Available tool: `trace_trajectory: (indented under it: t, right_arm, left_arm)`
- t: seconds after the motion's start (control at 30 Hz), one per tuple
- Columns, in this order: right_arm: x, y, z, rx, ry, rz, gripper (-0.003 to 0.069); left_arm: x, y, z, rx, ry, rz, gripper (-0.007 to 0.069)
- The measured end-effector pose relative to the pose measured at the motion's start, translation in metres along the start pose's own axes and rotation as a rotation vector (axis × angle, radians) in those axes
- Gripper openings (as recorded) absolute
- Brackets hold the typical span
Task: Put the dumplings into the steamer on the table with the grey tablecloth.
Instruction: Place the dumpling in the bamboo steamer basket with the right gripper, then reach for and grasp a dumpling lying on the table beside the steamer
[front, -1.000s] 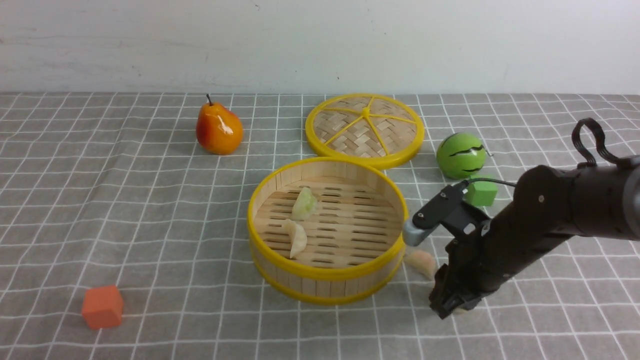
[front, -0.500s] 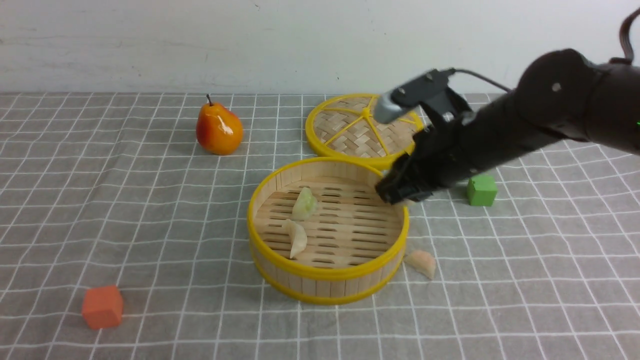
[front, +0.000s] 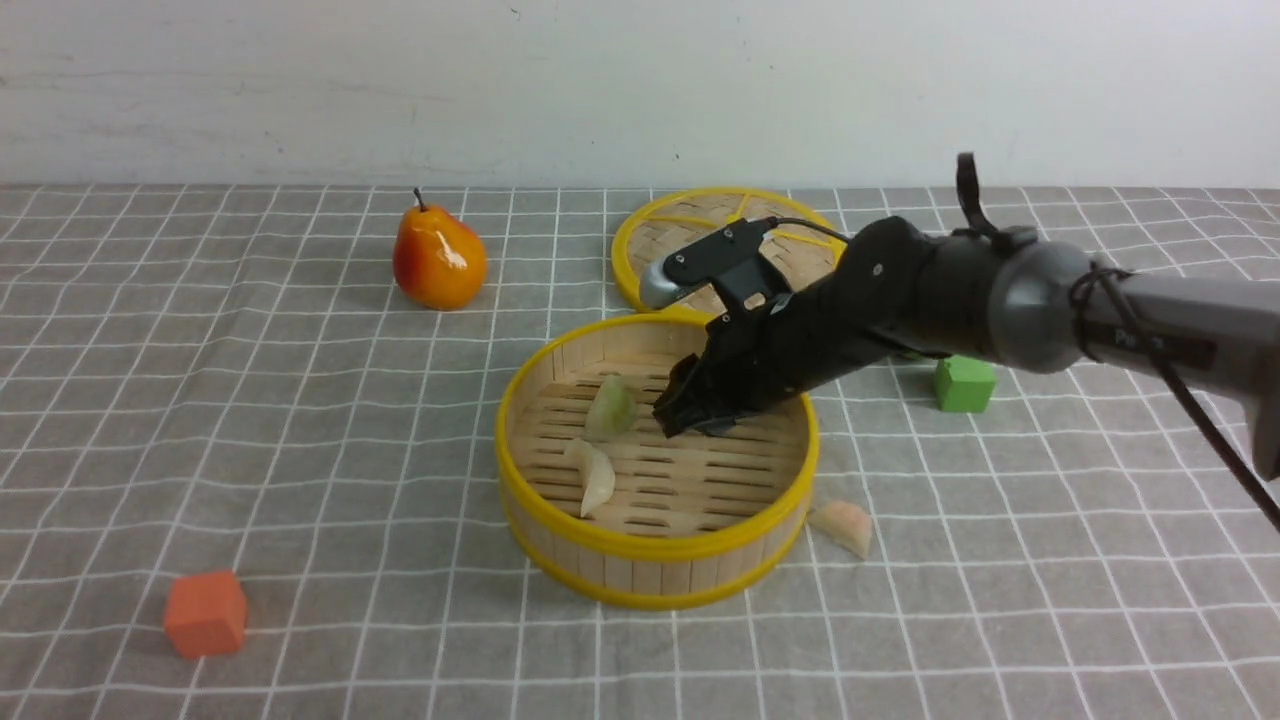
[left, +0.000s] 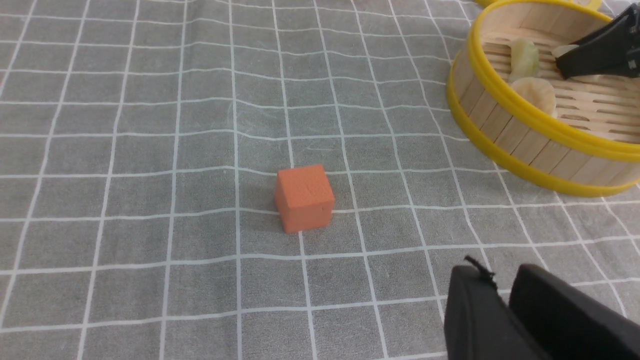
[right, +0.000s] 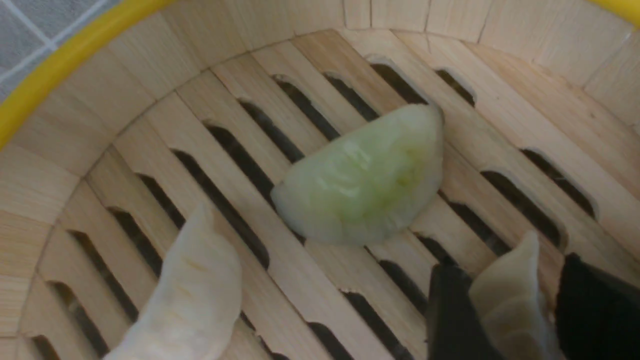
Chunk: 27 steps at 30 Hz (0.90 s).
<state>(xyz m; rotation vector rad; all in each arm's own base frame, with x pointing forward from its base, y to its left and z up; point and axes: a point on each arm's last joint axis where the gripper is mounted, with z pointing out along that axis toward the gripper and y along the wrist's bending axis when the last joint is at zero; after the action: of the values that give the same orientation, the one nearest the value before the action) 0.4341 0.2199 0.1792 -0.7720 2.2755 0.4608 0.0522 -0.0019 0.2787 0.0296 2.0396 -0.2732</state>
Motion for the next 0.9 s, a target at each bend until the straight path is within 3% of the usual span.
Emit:
trace_trajectory:
  t: [0.13,0.27,0.37,0.47,0.63,0.9]
  right_arm:
    - [-0.021,0.004,-0.035,-0.015,-0.034,-0.017,0.0526]
    - [-0.042,0.001,-0.095,0.019,-0.057,-0.104,0.0594]
    - [-0.042,-0.009,-0.147,0.046,0.027,-0.130,0.0573]
    - [-0.015,-0.028,-0.158,0.026,0.189,-0.045,0.0524]
    - [0.047,-0.052,-0.112,-0.009,0.393,0.085,0.0437]
    - [0.060,-0.043,-0.064,-0.015,0.382,0.089,0.0374]
  left_arm:
    - [0.001,0.000,0.001,-0.003,0.003,0.004,0.0109]
    - [0.002,0.000,0.002,-0.003,0.005,0.005,0.0111]
    - [0.002,0.000,0.002,-0.003,0.004,0.003,0.0112]
    - [0.002,0.000,0.002,-0.003,0.003,0.003,0.0112]
    - [0.002,0.000,0.002,-0.001,0.001,0.003,0.0118]
    - [0.002,0.000,0.002,-0.001,0.001,0.003,0.0123]
